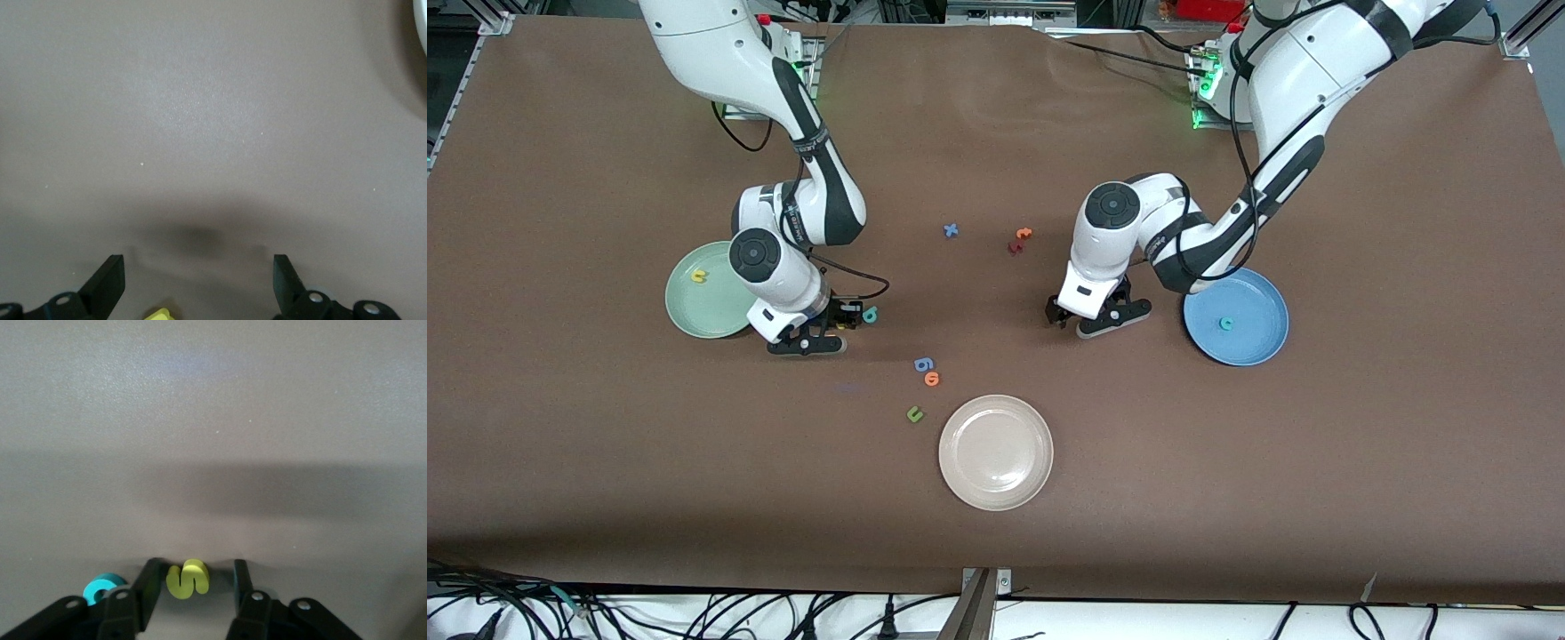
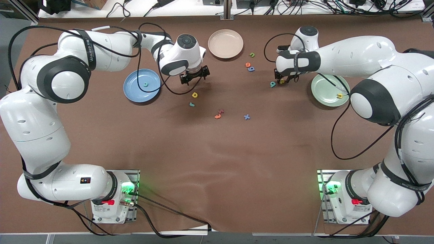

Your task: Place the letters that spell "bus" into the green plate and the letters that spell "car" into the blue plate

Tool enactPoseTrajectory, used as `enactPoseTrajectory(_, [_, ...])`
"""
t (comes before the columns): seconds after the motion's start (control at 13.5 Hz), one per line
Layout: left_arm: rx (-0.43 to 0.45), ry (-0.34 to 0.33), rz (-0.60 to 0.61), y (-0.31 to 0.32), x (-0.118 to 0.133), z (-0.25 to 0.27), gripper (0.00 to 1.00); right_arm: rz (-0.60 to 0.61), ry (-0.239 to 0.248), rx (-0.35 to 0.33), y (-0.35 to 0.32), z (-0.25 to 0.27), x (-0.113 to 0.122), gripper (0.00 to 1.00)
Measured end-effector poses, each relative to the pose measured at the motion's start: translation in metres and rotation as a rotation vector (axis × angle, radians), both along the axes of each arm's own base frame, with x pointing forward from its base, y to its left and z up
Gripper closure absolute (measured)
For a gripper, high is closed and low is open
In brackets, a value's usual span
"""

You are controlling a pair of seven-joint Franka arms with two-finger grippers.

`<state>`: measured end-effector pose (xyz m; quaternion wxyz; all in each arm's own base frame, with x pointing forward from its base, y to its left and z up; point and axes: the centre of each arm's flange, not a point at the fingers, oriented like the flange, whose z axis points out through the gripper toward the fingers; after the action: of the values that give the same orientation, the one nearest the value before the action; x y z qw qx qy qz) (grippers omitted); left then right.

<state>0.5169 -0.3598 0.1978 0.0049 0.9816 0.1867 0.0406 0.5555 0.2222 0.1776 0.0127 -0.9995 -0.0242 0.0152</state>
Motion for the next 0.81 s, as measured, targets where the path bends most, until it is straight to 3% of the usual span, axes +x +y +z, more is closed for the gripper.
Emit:
enactPoseTrajectory(0.52, [0.004, 0.009, 0.034, 0.011, 0.008, -0.006, 0.01, 0.005, -0.024, 0.004, 0.004, 0.001, 0.001, 0.53])
enactPoseTrajectory(0.81, [-0.032, 0.111, 0.007, 0.024, 0.023, -0.008, 0.07, 0.007, -0.028, 0.005, 0.004, 0.001, 0.001, 0.56])
